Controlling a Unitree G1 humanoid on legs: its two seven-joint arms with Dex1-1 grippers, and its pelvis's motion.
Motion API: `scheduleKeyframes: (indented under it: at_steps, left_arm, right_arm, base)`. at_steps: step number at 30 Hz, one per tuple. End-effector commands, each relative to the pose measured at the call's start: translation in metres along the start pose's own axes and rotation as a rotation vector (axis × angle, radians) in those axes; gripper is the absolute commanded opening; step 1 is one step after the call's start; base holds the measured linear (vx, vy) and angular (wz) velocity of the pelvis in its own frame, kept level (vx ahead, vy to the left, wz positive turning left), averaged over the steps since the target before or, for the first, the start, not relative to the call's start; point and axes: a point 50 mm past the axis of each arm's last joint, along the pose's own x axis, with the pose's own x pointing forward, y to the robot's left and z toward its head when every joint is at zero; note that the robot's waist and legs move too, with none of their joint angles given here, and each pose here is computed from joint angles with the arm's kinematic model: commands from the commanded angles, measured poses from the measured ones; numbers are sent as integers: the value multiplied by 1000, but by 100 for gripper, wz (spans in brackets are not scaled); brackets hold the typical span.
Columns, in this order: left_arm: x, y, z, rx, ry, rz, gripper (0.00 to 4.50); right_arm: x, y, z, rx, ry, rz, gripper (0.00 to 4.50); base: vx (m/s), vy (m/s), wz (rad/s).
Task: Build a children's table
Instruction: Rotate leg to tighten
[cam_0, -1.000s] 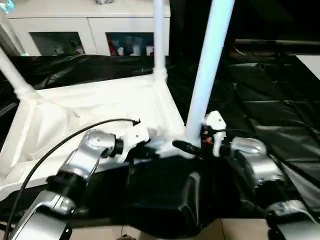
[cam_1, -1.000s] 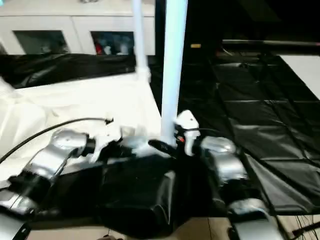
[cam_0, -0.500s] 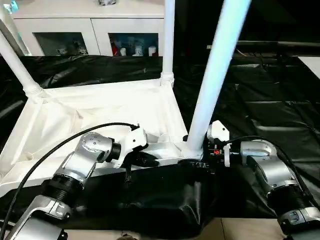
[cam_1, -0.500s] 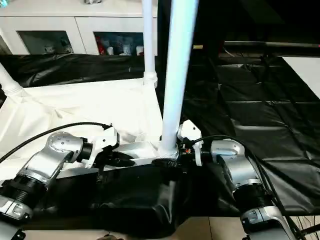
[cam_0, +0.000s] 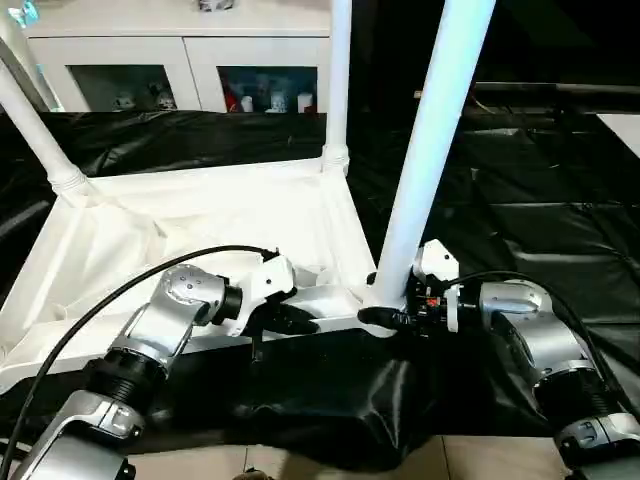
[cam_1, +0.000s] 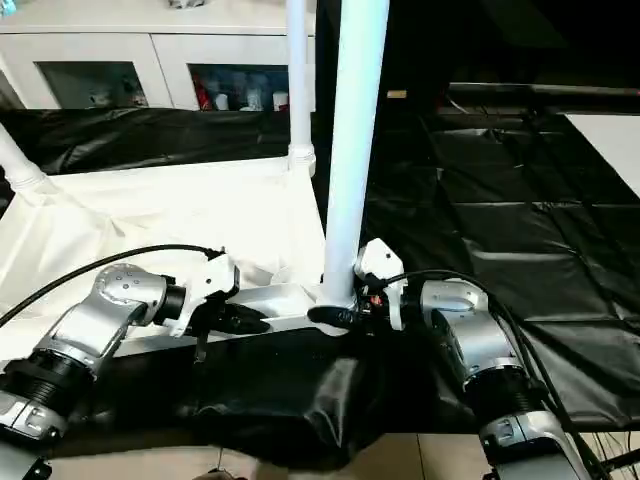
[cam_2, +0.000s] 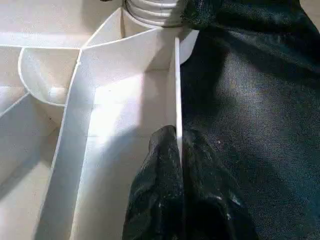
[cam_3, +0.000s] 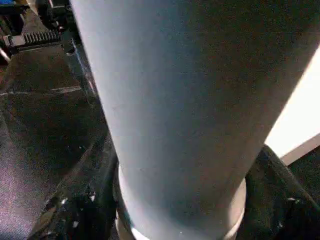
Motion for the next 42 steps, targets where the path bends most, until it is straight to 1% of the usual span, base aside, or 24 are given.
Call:
scheduleKeyframes:
  at_steps: [1, 8, 9, 10, 11, 12, 13, 15, 17, 19, 20, 21, 22, 24, 25, 27, 30, 34, 35, 36, 37, 39, 41, 42]
  left_arm:
    - [5, -6, 4, 4, -39, -50, 0]
    - [6, -7, 3, 0, -37, -52, 0]
    - [7, -6, 3, -1, -37, -38, 0]
    - [10, -2, 3, -11, -29, 5, 0]
    - [10, -2, 3, -13, -26, 12, 0]
    - [13, 2, 3, -24, -20, 52, 0]
    - [14, 4, 3, -28, -19, 69, 0]
    - [22, 11, 9, -55, -49, 129, 0]
    - [27, 16, 13, -74, -64, 168, 0]
    - [33, 20, 15, -76, -44, 210, 0]
    - [37, 23, 17, -79, -34, 238, 0]
    - [39, 25, 18, -86, -31, 261, 0]
    - [49, 32, 24, -109, -20, 341, 0]
    - [53, 35, 26, -121, -15, 379, 0]
    - [57, 42, 30, -134, -5, 472, 0]
    - [58, 45, 31, -136, 1, 511, 0]
    - [59, 49, 33, -115, 28, 567, 0]
    - [61, 48, 33, -96, 30, 537, 0]
    - [61, 47, 33, -88, 35, 525, 0]
    - [61, 46, 31, -84, 40, 511, 0]
    - [61, 46, 30, -82, 44, 504, 0]
    - [61, 45, 28, -78, 51, 486, 0]
    - [58, 45, 27, -67, 56, 474, 0]
    - [57, 45, 26, -62, 58, 465, 0]
  right_arm:
    - [-1, 0, -2, -10, 24, 7, 272]
    - [2, 0, -4, 6, 18, -21, 270]
    - [4, -2, -5, 23, 8, -54, 270]
    - [8, -5, -7, 60, -13, -129, 270]
    - [9, -6, -7, 65, -16, -139, 270]
    - [14, -7, -9, 107, -28, -198, 270]
    - [16, -8, -11, 130, -31, -223, 270]
    - [30, -6, -13, 191, -42, -297, 270]
    - [41, -5, -12, 224, -52, -338, 270]
    - [52, -6, -9, 249, -68, -414, 270]
    - [59, -7, -8, 278, -76, -466, 270]
    - [63, -8, -7, 293, -75, -505, 270]
    - [76, -11, -7, 355, -61, -619, 270]
    - [82, -11, -7, 379, -47, -661, 270]
    - [89, -12, -8, 406, -23, -728, 270]
    - [92, -11, -8, 414, -13, -747, 270]
    - [98, -8, -8, 423, -6, -753, 270]
    - [102, -8, 0, 457, -88, -719, 270]
    - [102, -9, 3, 455, -111, -712, 305]
    - [102, -10, 7, 435, -138, -705, 326]
    - [102, -11, 10, 420, -153, -703, 340]
    - [100, -12, 13, 385, -172, -692, 342]
    - [97, -15, 16, 360, -187, -685, 376]
    - [94, -16, 17, 348, -196, -678, 383]
  base:
    - [0, 0, 0]
    - [0, 0, 0]
    - [0, 0, 0]
    - [0, 0, 0]
    - [0, 0, 0]
    - [0, 0, 0]
    - [0, 0, 0]
    - [0, 0, 0]
    - [0, 0, 0]
    - [0, 0, 0]
    - [0, 0, 0]
    - [0, 0, 0]
    - [0, 0, 0]
    - [0, 0, 0]
    - [0, 0, 0]
    - [0, 0, 0]
    - [0, 0, 0]
    - [0, 0, 0]
    - [0, 0, 0]
    - [0, 0, 0]
    - [0, 0, 0]
    - [0, 0, 0]
    - [0, 0, 0]
    - [0, 0, 0]
